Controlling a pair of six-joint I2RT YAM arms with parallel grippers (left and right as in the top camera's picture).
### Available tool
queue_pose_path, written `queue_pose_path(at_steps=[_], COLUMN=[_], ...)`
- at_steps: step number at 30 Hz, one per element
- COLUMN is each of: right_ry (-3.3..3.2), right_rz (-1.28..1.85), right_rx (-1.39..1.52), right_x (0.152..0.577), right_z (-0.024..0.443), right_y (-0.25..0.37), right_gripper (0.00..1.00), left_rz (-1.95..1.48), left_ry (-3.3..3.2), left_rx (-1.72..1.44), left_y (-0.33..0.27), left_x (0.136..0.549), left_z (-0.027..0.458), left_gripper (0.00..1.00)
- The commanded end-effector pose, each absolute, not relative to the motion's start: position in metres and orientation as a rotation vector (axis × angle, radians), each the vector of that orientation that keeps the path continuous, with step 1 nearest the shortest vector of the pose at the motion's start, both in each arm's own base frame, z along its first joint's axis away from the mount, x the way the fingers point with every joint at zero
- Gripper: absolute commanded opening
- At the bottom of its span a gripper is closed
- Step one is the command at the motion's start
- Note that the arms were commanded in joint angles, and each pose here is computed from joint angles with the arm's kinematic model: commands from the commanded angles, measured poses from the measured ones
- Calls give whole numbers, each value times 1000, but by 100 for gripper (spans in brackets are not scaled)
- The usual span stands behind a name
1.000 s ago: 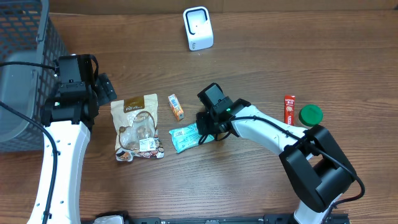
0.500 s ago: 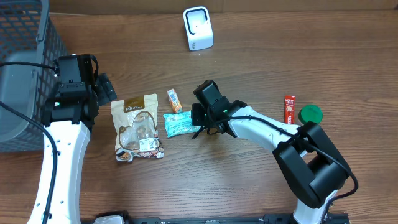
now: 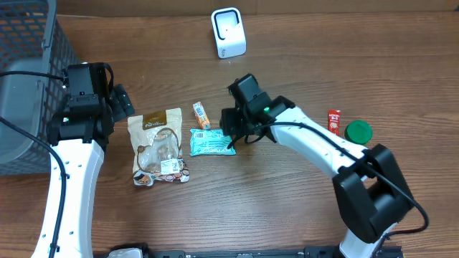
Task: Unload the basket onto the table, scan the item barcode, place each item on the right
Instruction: 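Lift the teal pack and carry it up toward the scanner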
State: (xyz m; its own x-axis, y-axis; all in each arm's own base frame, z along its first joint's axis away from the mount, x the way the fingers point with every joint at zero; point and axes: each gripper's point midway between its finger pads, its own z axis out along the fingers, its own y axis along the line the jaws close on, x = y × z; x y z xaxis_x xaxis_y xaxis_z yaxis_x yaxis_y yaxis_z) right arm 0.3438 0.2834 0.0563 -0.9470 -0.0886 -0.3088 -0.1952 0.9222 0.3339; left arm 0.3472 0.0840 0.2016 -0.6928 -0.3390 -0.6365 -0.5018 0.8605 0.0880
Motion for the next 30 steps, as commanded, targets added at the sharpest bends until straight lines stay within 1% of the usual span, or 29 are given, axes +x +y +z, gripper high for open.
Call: queue_pose_path(at_steps=[1,5,7,8,11,12,14,15,20,23,26,30], right_ry=[2891,2973,3004,3014,3012,3014,3009,3000,2808,2637,2449,2360], right_rz=[495,438,422,418,428,444,482,511,617,643,592,544], right_rx=[-247,-273,-230,-209,-200,-203,-207,-210,-362,-524,-635,-669], right_x=[323,309,307,306,307,307,307,310,332,331,327,320], right_z=[19,-16,-29,-32,-31,-31,-24,-14,66,123,184,218], right_y=[287,287,285,285,286,288,292,295,301,300,288,274], right_gripper=[53,53,51,47,28,20,9,4,4,4,4,4], left_rz=[356,356,356,356,356,356,356,356,356,356,356,356], left_ry=[2382,2382,2382,2382,2382,2382,2382,2382,2382,2382,2382,2382], left_rx=[-611,-611,-611,-611,-611,-611,-611,-611,-611,-611,-611,-611], left_y=[87,87,87,87,87,87,87,87,87,87,87,87], left_x=[349,349,349,349,349,349,349,349,349,349,349,349], left_z=[207,207,207,207,207,207,207,207,207,207,207,207], left_gripper=[100,100,100,100,100,100,100,100,100,100,100,100])
